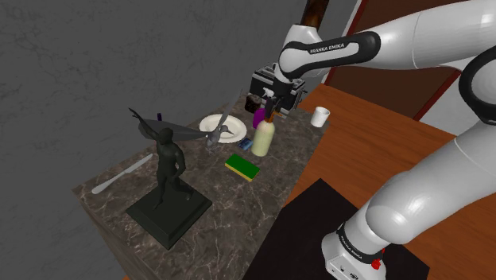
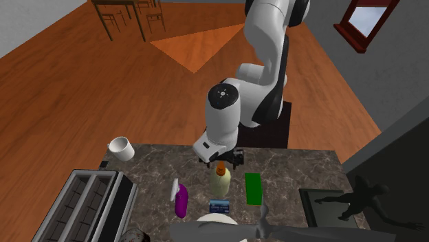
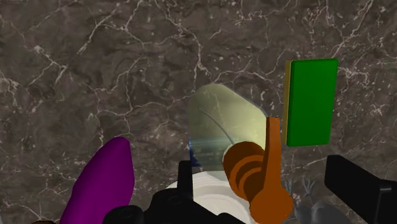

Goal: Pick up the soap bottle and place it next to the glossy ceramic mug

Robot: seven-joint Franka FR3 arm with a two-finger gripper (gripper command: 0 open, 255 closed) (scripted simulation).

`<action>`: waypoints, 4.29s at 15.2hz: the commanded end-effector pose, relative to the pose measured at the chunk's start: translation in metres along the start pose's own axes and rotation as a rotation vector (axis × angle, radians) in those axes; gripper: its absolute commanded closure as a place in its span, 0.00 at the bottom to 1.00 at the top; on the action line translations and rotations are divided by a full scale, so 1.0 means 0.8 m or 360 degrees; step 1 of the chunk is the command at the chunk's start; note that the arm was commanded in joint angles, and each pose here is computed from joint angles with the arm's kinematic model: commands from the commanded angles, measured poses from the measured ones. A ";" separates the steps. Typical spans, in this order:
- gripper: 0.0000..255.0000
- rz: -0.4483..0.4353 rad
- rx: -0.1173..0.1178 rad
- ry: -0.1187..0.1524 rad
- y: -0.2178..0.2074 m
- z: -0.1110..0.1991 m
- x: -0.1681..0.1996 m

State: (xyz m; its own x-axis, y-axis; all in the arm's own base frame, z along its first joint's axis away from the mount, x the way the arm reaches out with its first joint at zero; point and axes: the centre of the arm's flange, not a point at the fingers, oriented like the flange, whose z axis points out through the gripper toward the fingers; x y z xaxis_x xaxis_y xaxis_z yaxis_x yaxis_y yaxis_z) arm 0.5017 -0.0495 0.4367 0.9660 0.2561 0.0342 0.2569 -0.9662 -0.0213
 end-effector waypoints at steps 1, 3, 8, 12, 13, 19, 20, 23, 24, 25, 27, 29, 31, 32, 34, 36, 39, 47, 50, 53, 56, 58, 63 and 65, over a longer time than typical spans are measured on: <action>0.00 0.0000 0.0000 0.0001 0.001 0.018 0.001; 0.00 0.0000 0.0000 0.0001 0.001 0.018 0.001; 0.00 0.0000 0.0000 0.0001 0.001 0.018 0.001; 1.00 0.0000 0.0000 0.0001 0.001 0.018 0.001; 1.00 0.0000 0.0000 0.0001 0.001 0.018 0.001; 1.00 0.0000 0.0000 0.0001 0.001 0.018 0.001; 1.00 0.0000 0.0000 0.0001 0.001 0.012 0.001; 1.00 0.0000 0.0000 0.0001 0.001 -0.008 0.002; 1.00 0.0000 0.0000 0.0001 0.000 -0.015 0.002; 1.00 0.0000 0.0000 0.0001 0.000 -0.021 0.002; 1.00 0.0000 0.0000 0.0001 0.000 -0.035 0.003; 1.00 0.0000 0.0000 0.0001 0.000 -0.048 0.003; 1.00 0.0000 0.0000 0.0001 -0.001 -0.061 0.003; 1.00 0.0000 0.0000 0.0001 -0.001 -0.067 0.004; 1.00 0.0000 0.0000 0.0001 -0.001 -0.081 0.004; 1.00 0.0000 0.0000 0.0001 -0.001 -0.094 0.005; 1.00 0.0000 0.0000 0.0001 -0.002 -0.114 0.005; 1.00 0.0000 0.0000 0.0001 -0.003 -0.166 0.007; 1.00 0.0000 0.0000 0.0001 -0.003 -0.186 0.008; 1.00 0.0000 0.0000 0.0001 -0.004 -0.206 0.008; 1.00 0.0000 0.0000 0.0001 -0.004 -0.226 0.009; 1.00 0.0000 0.0000 0.0001 -0.004 -0.239 0.010; 1.00 0.0000 0.0000 0.0001 -0.005 -0.272 0.011; 1.00 0.0000 0.0000 0.0001 -0.005 -0.285 0.011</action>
State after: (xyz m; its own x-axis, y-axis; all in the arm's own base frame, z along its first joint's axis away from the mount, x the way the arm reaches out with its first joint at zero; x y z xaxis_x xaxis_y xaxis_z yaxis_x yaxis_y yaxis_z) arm 0.5026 -0.0501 0.6592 0.9660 0.2561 0.0345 0.2569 -0.9662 -0.0212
